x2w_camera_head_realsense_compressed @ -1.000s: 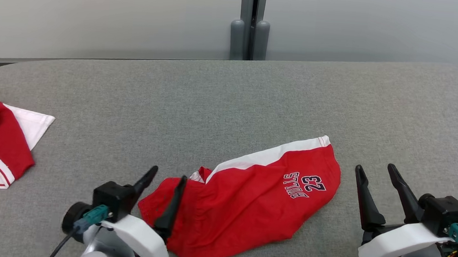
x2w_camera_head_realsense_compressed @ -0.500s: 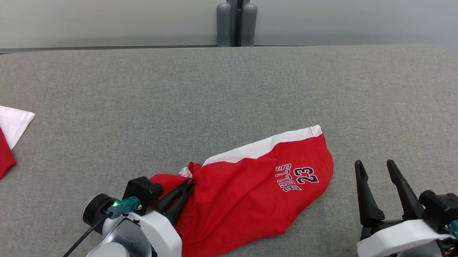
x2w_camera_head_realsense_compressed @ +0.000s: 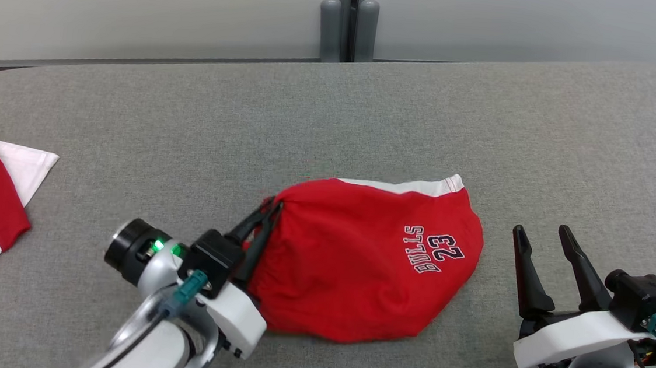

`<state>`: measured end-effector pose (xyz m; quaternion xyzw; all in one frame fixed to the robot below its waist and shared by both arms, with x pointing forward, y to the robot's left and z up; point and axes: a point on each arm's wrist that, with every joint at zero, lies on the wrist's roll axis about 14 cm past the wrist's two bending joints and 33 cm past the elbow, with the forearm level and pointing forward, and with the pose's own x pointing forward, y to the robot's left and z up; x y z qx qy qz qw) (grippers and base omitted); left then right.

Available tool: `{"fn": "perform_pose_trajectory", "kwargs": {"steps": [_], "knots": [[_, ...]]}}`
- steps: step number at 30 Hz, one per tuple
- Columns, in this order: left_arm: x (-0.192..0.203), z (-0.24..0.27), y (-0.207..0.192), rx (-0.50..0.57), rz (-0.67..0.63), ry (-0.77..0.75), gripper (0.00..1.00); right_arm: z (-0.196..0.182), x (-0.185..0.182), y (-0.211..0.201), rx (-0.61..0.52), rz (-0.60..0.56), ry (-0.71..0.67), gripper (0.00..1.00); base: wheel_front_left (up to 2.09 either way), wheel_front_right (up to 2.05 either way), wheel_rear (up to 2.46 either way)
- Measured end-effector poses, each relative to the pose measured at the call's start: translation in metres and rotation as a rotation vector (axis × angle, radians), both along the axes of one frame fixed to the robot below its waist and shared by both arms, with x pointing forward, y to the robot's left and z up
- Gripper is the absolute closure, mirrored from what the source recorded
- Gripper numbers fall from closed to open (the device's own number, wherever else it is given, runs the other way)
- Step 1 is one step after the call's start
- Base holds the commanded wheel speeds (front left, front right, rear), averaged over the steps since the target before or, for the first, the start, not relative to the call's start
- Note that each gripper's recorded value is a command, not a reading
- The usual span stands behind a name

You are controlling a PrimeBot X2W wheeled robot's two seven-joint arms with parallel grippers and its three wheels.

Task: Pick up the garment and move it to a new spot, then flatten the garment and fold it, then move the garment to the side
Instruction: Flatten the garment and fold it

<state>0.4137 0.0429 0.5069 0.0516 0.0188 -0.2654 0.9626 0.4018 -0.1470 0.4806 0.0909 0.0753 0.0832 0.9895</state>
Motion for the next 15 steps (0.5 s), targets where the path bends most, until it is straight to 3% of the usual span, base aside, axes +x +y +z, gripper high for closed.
{"fn": "perform_pose_trajectory", "kwargs": {"steps": [9, 15], "knots": [[-0.064, -0.063, -0.034, 0.063, -0.160, 0.210, 1.00, -0.009, 0.008, 0.006, 0.006, 0.015, 0.021, 0.00, 0.00, 0.00, 0.00], [-0.084, -0.090, -0.044, 0.096, -0.216, 0.289, 1.00, -0.011, 0.014, 0.012, 0.008, 0.030, 0.028, 0.00, 0.00, 0.00, 0.00]]}}
